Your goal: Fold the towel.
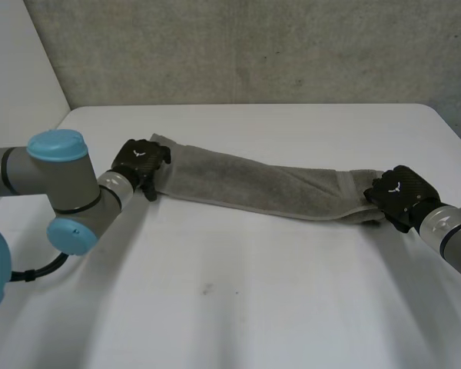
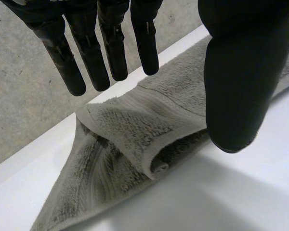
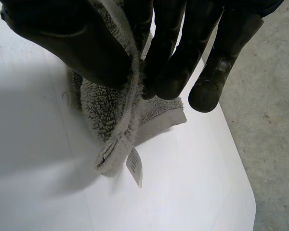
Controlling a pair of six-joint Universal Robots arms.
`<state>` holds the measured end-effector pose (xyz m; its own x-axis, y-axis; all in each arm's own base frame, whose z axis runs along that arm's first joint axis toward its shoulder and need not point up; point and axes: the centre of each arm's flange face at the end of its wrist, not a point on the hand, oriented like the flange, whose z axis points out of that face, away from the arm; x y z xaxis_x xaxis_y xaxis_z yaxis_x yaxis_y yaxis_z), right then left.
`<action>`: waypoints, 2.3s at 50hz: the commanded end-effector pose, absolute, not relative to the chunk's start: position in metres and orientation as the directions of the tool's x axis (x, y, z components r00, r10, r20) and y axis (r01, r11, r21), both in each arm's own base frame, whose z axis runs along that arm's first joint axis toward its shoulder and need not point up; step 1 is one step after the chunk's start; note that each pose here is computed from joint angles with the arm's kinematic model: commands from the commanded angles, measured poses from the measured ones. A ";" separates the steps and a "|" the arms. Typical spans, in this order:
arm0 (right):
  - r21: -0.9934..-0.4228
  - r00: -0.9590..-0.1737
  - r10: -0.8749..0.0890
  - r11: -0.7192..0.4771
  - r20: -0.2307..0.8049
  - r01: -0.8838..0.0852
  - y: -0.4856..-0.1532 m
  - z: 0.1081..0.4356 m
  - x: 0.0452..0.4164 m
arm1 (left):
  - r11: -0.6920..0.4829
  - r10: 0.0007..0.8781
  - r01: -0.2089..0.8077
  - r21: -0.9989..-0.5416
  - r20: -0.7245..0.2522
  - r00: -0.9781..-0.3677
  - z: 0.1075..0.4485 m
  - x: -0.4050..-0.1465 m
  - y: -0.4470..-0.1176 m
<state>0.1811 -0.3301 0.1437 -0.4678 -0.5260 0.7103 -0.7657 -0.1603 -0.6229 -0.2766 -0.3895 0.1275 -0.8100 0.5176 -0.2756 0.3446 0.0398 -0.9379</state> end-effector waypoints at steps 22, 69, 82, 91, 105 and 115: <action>-0.624 -0.469 -0.530 -0.156 0.707 -0.765 -0.330 0.141 0.179 | 0.049 0.529 0.384 -0.922 -0.302 -0.793 0.121 -0.281 -0.402; -0.677 -0.551 -0.467 -0.153 0.691 -0.720 -0.327 0.189 0.177 | -0.097 0.490 0.427 -0.899 -0.416 -0.766 0.211 -0.274 -0.365; -0.832 -0.733 -0.447 -0.047 0.513 -0.553 -0.302 0.285 0.163 | -0.171 0.367 0.442 -0.880 -0.473 -0.801 0.283 -0.220 -0.307; -0.833 -0.737 -0.391 -0.217 0.552 -0.509 -0.264 0.373 0.167 | -0.362 0.224 0.416 -0.835 -0.511 -0.830 0.362 -0.199 -0.253; -0.820 -0.735 -0.364 -0.245 0.572 -0.517 -0.254 0.429 0.163 | -0.325 0.235 0.422 -0.846 -0.505 -0.831 0.369 -0.193 -0.232; -0.827 -0.721 -0.436 -0.112 0.539 -0.551 -0.305 0.394 0.159 | -0.190 0.296 0.455 -0.870 -0.492 -0.819 0.321 -0.199 -0.290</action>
